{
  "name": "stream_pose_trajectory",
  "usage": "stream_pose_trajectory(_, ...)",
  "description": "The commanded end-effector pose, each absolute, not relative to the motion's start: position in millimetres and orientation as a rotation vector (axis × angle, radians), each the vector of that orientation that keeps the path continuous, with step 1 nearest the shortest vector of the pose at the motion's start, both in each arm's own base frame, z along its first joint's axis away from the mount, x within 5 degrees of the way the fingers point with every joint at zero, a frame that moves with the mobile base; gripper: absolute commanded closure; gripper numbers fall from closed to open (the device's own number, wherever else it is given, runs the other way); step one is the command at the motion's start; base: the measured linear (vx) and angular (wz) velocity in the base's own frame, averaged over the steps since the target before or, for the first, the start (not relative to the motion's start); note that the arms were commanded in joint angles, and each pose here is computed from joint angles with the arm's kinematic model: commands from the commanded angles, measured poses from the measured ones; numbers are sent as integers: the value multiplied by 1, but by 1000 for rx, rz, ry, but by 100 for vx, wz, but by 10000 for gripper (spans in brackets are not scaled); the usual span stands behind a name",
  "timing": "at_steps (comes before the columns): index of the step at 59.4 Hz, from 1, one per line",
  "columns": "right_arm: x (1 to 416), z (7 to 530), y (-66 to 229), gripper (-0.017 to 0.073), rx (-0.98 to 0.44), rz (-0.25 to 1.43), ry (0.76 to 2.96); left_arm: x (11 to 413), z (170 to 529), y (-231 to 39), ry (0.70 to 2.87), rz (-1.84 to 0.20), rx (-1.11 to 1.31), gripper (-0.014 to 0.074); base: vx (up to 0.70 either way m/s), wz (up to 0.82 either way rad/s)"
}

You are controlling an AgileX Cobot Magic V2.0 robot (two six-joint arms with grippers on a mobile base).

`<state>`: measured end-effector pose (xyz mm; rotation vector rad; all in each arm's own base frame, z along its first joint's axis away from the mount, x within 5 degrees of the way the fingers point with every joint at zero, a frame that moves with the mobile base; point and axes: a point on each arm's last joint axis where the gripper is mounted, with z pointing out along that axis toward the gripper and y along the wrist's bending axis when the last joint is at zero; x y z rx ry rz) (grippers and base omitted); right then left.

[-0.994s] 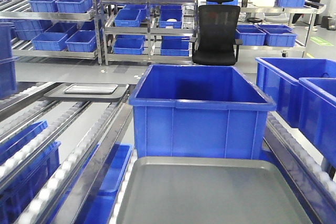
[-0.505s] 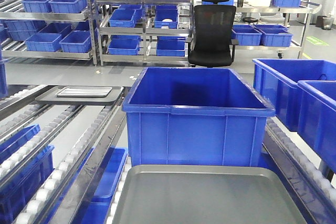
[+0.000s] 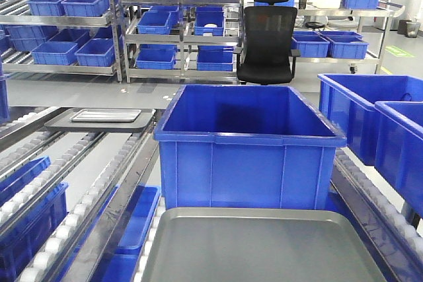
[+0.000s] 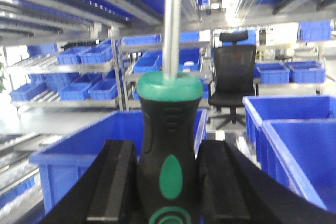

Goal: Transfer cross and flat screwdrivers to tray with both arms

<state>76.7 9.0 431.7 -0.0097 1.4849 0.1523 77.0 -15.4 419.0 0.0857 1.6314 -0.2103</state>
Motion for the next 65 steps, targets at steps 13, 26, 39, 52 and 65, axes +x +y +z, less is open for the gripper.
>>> stream_pose_trajectory(13,74,448,7,567,9,144,1368,74,436,-15,1507,-225,72,594,0,0)
stream_pose_trajectory(26,74,448,7,567,9,144,1369,74,436,-15,1515,-225,73,594,0,0)
stream_pose_trajectory(39,75,447,7,567,9,149,1386,74,436,-15,1509,-225,72,594,0,0)
stream_pose_trajectory(52,99,431,10,567,-10,155,1562,75,439,-17,1480,-290,44,594,0,0)
stream_pose_trajectory(65,140,406,13,567,-7,196,1795,117,416,-31,1733,-411,32,594,0,0)
